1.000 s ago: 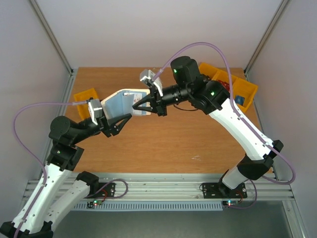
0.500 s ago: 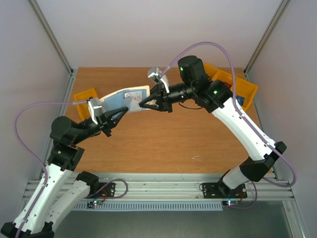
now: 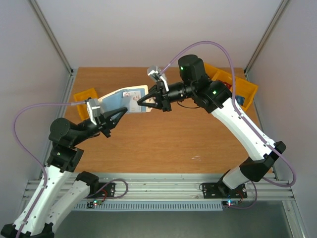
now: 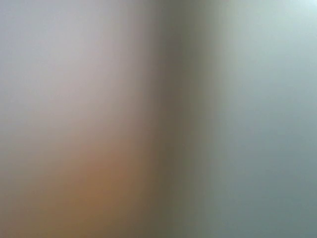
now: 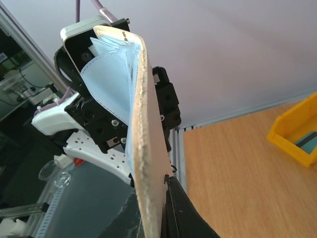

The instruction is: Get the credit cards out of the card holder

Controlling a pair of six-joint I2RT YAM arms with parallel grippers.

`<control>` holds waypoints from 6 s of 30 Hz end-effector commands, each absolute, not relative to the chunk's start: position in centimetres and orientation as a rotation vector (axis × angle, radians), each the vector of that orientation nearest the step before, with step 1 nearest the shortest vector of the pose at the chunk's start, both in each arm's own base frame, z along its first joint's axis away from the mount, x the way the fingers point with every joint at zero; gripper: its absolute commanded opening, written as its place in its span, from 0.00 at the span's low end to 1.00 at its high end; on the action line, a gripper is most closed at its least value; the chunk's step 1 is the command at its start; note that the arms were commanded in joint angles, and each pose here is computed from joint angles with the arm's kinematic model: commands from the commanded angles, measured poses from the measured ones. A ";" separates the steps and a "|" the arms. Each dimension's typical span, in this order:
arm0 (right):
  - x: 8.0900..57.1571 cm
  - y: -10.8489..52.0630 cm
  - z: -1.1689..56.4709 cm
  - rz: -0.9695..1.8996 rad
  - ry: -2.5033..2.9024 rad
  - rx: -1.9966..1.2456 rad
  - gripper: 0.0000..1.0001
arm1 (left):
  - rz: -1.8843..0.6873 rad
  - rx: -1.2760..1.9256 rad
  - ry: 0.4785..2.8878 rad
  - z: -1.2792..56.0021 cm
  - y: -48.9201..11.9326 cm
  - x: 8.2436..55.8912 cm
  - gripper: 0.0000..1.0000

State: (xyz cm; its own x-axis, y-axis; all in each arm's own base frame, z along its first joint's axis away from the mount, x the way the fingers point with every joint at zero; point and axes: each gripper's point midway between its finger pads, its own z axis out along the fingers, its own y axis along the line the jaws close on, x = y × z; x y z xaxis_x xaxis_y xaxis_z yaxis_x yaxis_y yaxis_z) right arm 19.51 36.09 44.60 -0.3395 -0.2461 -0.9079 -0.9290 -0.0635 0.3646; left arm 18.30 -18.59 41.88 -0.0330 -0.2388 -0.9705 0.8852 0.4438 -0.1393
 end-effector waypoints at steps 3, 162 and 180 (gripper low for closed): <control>21.4 35.6 44.3 1.402 1.703 -1.185 0.01 | -0.829 0.390 1.355 41.2 -15.4 22.3 0.43; 33.4 25.8 7.3 1.295 2.894 0.344 0.50 | -0.828 0.059 1.582 34.4 -11.4 25.3 0.00; 27.0 29.8 35.6 1.510 1.959 -0.882 0.66 | -1.137 0.329 1.477 36.6 -15.9 21.9 0.00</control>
State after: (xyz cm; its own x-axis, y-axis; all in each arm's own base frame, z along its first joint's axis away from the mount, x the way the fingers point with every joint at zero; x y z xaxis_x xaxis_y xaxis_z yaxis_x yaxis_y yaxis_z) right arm 34.02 24.40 30.39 -0.8025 0.0219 -0.5963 -0.4760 0.5791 0.6618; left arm 24.08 -14.14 34.10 -0.3025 -0.4016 -0.8644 0.6071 0.6180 -0.4996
